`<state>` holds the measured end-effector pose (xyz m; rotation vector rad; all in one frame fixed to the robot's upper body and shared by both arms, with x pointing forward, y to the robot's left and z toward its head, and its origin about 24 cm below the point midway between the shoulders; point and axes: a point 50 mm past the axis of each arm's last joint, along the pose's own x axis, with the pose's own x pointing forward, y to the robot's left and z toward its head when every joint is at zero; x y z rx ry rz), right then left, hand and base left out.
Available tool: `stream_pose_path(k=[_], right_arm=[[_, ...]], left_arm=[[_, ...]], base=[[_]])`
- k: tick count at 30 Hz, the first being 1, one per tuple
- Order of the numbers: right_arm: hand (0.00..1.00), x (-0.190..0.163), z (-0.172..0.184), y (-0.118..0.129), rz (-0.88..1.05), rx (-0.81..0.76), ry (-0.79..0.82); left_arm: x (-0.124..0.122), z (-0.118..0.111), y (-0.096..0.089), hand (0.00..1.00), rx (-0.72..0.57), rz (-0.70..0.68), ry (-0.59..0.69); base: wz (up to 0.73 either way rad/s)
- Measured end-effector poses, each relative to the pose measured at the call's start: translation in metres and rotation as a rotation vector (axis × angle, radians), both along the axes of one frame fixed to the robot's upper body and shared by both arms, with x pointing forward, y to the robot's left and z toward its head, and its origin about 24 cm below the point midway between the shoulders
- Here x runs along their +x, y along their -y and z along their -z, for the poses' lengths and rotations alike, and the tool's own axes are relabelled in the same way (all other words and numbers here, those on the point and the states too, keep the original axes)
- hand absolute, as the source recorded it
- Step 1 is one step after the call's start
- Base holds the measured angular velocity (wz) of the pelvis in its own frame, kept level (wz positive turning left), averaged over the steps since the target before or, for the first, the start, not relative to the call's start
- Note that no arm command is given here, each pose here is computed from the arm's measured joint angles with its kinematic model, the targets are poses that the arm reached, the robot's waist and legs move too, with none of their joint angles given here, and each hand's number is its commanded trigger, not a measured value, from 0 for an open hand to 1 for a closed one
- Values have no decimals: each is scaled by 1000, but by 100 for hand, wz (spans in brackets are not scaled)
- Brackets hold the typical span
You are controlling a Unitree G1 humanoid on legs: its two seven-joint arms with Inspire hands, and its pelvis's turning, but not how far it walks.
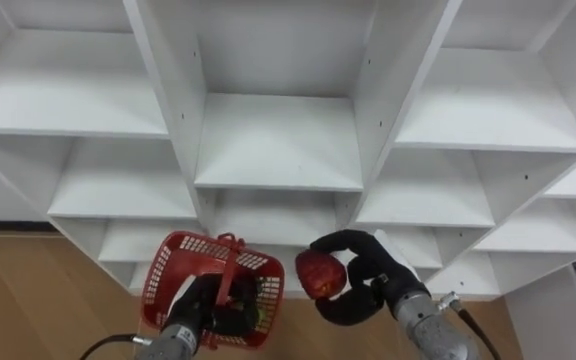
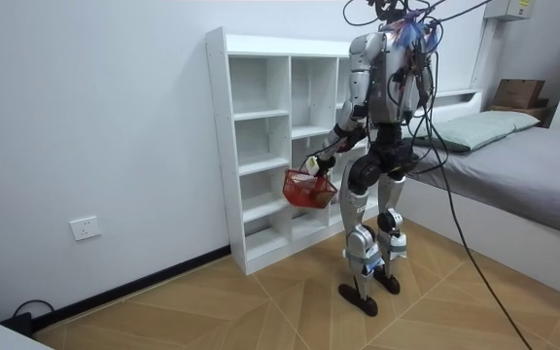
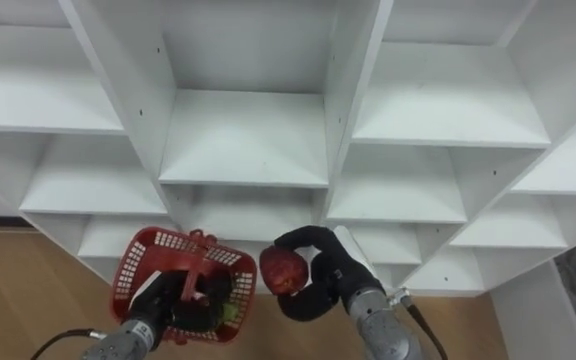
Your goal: Collect fruits from the closet
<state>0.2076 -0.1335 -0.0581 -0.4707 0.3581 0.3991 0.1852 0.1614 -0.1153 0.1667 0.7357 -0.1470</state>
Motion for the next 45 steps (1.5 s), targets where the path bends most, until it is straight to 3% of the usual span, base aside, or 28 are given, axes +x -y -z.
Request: stream_pose_path(k=[17, 45], right_arm=[[100, 10, -15, -17, -108, -6, 67], [100, 12, -14, -22, -168, -71, 80]], left_arm=[[0, 4, 12, 100, -24, 37, -31], [15, -2, 23, 100, 1, 132, 3]], base=[[0], [0]])
